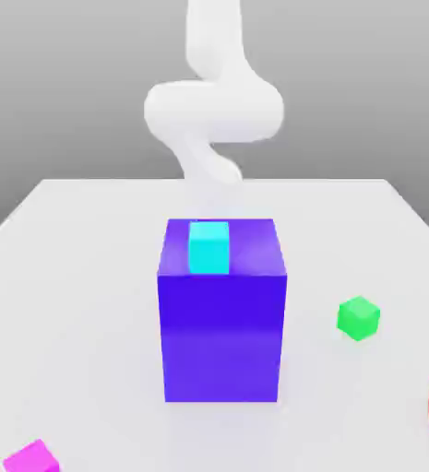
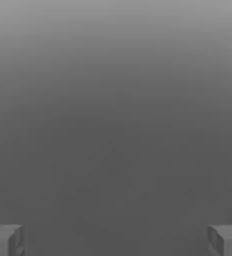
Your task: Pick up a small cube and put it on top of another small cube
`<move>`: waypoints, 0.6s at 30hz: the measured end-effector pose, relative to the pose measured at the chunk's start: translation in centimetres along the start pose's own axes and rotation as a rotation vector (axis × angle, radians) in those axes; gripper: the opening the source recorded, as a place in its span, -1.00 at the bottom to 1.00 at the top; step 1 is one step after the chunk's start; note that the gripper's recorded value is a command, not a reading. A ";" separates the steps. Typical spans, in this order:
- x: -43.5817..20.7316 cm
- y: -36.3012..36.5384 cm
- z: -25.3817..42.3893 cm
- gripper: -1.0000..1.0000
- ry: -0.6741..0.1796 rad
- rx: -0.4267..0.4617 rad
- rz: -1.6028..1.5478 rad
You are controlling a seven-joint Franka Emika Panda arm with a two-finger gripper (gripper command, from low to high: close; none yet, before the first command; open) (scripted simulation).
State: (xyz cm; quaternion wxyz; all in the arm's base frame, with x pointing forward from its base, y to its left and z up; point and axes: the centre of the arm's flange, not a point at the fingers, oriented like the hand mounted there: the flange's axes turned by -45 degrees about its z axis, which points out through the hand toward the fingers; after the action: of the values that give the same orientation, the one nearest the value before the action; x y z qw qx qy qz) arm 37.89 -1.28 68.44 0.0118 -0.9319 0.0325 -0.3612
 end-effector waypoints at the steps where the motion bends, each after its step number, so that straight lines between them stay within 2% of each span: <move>1: 0.2 0.6 1.8 0.00 -0.026 -0.003 0.024; 10: -0.8 6.2 16.9 0.00 -0.237 -0.050 0.231; 18: -5.8 12.3 29.4 0.00 -0.413 -0.129 0.421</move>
State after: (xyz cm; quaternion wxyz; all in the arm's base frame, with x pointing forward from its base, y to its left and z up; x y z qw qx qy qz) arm 52.76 -13.19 42.25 0.0336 -0.9572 0.2447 -0.1508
